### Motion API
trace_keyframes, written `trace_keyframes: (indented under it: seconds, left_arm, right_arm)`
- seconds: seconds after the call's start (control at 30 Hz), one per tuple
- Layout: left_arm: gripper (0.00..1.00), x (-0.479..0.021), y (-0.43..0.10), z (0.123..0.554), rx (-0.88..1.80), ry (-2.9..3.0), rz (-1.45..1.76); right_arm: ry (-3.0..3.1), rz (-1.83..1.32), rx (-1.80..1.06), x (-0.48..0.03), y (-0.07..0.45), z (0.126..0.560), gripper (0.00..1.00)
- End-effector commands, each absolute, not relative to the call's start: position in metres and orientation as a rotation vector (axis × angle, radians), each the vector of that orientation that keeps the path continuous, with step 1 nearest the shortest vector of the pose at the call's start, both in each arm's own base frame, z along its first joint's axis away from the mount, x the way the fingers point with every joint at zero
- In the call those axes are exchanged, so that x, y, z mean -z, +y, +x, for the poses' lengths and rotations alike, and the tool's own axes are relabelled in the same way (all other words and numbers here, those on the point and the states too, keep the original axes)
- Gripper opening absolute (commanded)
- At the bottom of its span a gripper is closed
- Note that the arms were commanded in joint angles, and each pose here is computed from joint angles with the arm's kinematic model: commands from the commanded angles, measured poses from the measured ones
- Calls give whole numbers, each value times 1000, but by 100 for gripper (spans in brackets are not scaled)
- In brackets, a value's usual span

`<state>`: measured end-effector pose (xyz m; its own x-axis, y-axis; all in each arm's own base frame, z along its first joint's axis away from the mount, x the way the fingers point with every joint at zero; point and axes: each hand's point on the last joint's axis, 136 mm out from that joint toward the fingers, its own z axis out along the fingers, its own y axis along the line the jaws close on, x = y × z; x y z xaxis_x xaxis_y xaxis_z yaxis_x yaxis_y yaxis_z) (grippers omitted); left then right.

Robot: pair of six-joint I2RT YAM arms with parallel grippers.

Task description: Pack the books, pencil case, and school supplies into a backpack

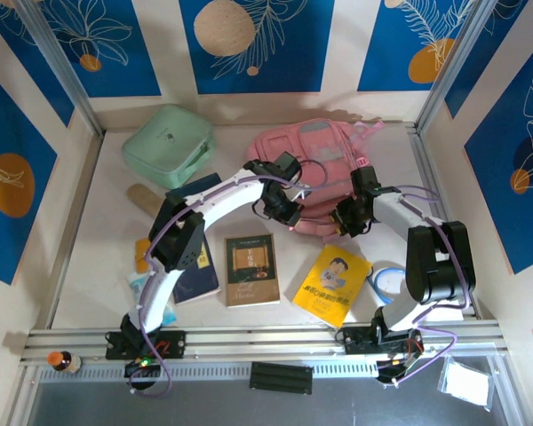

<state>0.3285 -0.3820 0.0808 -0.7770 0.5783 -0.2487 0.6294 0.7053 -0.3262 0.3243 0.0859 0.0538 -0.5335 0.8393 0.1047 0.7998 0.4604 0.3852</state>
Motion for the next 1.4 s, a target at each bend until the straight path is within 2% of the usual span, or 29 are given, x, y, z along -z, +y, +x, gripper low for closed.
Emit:
trace_keyframes:
  seconds: [0.0, 0.13, 0.37, 0.77, 0.83, 0.97, 1.0, 1.2, 1.37]
  left_arm:
    - [0, -77, -327, 342, 347, 2856, 991]
    - [0, -75, -301, 369, 247, 2860, 914]
    - [0, -66, -274, 429, 274, 2845, 642]
    - [0, -64, -262, 506, 206, 2717, 426]
    - [8, -70, -262, 511, 200, 2691, 415]
    - [34, -88, -257, 512, 213, 2668, 360]
    - [37, -95, -256, 510, 231, 2670, 332]
    - [50, -155, -248, 486, 371, 2626, 214]
    - [62, -182, -229, 455, 412, 2576, 140]
  right_arm:
    - [2537, 1407, -538, -70, 69, 330, 26]
    - [2526, 1366, -518, -80, 68, 330, 26]
    - [2484, 1290, -580, -102, 73, 335, 26]
    - [2503, 1258, -801, -107, 118, 341, 26]
    - [2512, 1226, -850, -109, 132, 346, 27]
    - [2545, 1205, -897, -103, 159, 356, 27]
    - [2552, 1198, -916, -101, 165, 358, 27]
    - [2591, 1138, -925, -89, 191, 375, 28]
    - [2690, 873, -902, -91, 212, 375, 44]
